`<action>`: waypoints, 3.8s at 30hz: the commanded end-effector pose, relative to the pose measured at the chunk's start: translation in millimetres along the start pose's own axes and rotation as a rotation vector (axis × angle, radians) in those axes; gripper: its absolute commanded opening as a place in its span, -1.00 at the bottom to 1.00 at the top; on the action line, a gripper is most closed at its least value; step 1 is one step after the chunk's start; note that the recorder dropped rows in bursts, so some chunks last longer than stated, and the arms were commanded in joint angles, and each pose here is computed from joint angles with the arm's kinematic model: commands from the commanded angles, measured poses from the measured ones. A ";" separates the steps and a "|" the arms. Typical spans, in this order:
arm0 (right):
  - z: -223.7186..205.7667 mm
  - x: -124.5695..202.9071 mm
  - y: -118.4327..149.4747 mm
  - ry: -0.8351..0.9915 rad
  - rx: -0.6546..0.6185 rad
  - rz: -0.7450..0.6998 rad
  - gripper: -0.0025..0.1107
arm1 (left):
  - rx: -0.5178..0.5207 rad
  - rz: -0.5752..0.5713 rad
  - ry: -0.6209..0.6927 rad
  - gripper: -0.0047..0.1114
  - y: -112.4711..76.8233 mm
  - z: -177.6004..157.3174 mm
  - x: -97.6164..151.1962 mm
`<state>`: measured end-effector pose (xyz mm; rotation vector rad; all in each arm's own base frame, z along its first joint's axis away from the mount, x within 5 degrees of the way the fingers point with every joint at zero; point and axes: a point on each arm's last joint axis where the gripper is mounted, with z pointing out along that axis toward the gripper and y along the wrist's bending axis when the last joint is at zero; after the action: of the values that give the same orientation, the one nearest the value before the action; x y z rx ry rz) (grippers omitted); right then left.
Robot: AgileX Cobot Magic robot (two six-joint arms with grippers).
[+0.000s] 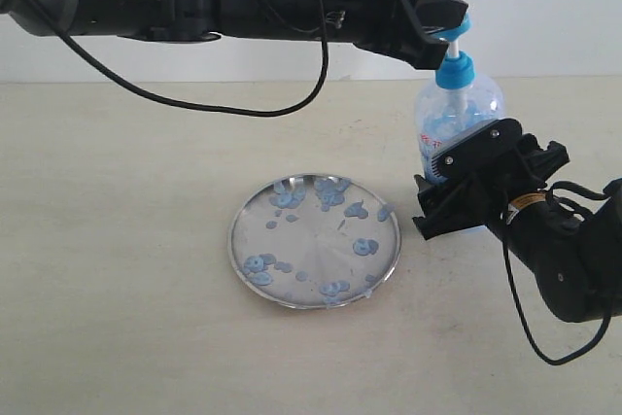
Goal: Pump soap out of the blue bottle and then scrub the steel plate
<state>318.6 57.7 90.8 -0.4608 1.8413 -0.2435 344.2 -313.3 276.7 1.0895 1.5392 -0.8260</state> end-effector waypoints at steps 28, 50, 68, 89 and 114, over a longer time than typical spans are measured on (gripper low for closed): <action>-1.9 12.3 6.8 0.088 -0.052 0.158 -0.96 | -0.112 0.064 -0.014 -0.84 9.6 -2.9 -15.1; 7.2 6.5 2.0 0.096 -0.005 0.297 0.88 | -0.352 0.186 0.076 -0.84 -40.9 -130.3 -29.7; -175.9 -143.5 -65.8 0.105 -0.206 0.457 0.78 | -1.048 -0.055 -0.366 -0.84 -147.7 -399.1 20.8; -267.8 -34.5 -49.9 -0.467 -0.002 0.549 -0.89 | -1.286 -0.153 -0.488 -0.84 -159.2 -449.0 37.0; -258.4 -8.0 -30.0 -0.101 -0.132 0.550 -0.89 | -1.287 -0.141 -0.316 -0.84 -149.0 -421.2 78.7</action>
<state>81.3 17.7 191.0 -0.0434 1.8094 0.2713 51.6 36.0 301.8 -0.1021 1.4324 0.0263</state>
